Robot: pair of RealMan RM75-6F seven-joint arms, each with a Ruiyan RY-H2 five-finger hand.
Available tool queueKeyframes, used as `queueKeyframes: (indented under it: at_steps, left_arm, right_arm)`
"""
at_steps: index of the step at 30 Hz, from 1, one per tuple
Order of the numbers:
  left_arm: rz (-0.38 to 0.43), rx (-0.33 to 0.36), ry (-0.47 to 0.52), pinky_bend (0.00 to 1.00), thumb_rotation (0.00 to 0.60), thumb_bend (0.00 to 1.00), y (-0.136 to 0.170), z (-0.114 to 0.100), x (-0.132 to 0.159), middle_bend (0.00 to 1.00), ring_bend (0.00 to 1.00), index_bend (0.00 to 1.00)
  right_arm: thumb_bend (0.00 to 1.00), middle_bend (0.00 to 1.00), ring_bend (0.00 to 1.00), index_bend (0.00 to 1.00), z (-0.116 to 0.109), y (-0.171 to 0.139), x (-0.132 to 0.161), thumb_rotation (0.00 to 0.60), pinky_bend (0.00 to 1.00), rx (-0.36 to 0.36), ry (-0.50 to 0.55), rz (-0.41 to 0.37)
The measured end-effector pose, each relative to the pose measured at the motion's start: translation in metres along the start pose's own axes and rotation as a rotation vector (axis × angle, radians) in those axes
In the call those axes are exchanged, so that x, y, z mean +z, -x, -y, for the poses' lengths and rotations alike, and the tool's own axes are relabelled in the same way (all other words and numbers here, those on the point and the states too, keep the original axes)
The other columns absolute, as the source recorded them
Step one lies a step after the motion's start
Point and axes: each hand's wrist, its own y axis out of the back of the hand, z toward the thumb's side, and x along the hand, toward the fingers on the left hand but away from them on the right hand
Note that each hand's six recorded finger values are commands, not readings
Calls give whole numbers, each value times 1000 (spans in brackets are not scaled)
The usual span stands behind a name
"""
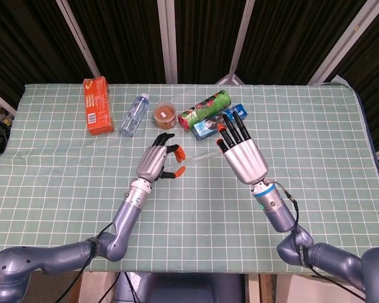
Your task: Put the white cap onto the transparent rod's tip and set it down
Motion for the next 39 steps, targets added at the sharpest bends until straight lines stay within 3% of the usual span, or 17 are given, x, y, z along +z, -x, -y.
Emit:
queueKeyframes:
  at_steps: [39]
  left_arm:
    - [-3,-4,17,0,600,791,2,6,5,569,107,565]
  right_arm:
    - [339,276,84,613,3,-5,5,600,0,6,2,2]
